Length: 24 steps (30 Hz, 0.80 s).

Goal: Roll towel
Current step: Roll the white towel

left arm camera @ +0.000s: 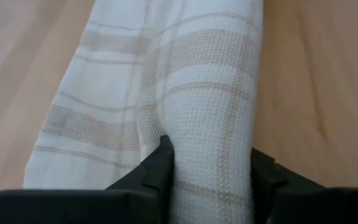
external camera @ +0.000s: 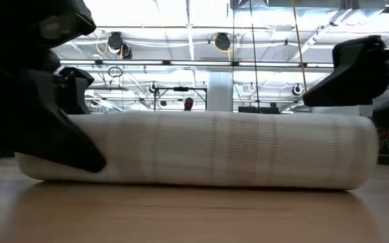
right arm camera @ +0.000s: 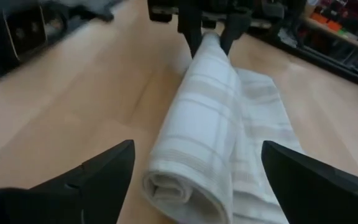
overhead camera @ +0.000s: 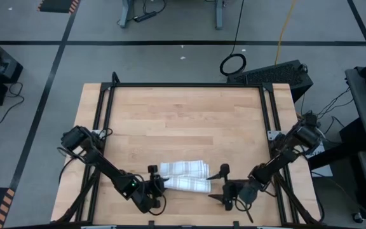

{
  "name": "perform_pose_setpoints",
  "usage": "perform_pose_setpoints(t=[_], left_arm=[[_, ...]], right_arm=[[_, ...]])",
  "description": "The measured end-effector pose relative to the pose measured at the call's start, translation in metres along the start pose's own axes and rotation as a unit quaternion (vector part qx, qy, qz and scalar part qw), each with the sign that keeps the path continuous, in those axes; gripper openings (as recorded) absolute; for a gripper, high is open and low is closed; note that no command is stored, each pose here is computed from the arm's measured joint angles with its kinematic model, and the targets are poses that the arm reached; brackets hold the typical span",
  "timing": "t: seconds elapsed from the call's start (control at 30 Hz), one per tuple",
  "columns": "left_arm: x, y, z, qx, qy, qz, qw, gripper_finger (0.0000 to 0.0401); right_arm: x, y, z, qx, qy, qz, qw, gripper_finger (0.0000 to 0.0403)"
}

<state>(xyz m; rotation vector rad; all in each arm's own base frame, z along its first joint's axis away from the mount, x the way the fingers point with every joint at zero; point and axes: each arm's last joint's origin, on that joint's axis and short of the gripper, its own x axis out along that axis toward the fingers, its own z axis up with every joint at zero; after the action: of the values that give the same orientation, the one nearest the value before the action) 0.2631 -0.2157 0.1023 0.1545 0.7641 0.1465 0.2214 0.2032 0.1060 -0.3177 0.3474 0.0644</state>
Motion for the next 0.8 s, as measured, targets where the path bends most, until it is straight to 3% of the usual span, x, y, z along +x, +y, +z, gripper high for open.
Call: perform_pose_setpoints(t=[0.17, 0.37, 0.47, 0.63, 0.8], left_arm=[[0.001, 0.003, 0.004, -0.043, 0.018, -0.025, 0.999, 0.0126], [-0.001, 0.0, 0.002, -0.085, 0.021, -0.033, 0.996, 0.0125], [-0.002, -0.002, 0.001, -0.107, 0.035, -0.05, 0.992, 0.0125], [-0.004, -0.005, 0.0, -0.119, 0.046, -0.07, 0.989, 0.0125], [-0.006, -0.005, -0.004, -0.104, 0.059, -0.063, 0.991, 0.0125]], right_arm=[[0.013, 0.004, -0.01, 0.024, -0.025, -0.006, 0.999, 0.0338], [0.029, 0.013, -0.015, 0.009, -0.021, -0.012, 1.0, 0.0336], [0.04, 0.012, -0.013, 0.034, -0.018, -0.025, 0.999, 0.0322], [0.054, -0.001, -0.008, 0.119, -0.014, -0.035, 0.992, 0.0254], [0.066, -0.018, -0.009, 0.24, 0.009, 0.032, 0.97, 0.0155]])
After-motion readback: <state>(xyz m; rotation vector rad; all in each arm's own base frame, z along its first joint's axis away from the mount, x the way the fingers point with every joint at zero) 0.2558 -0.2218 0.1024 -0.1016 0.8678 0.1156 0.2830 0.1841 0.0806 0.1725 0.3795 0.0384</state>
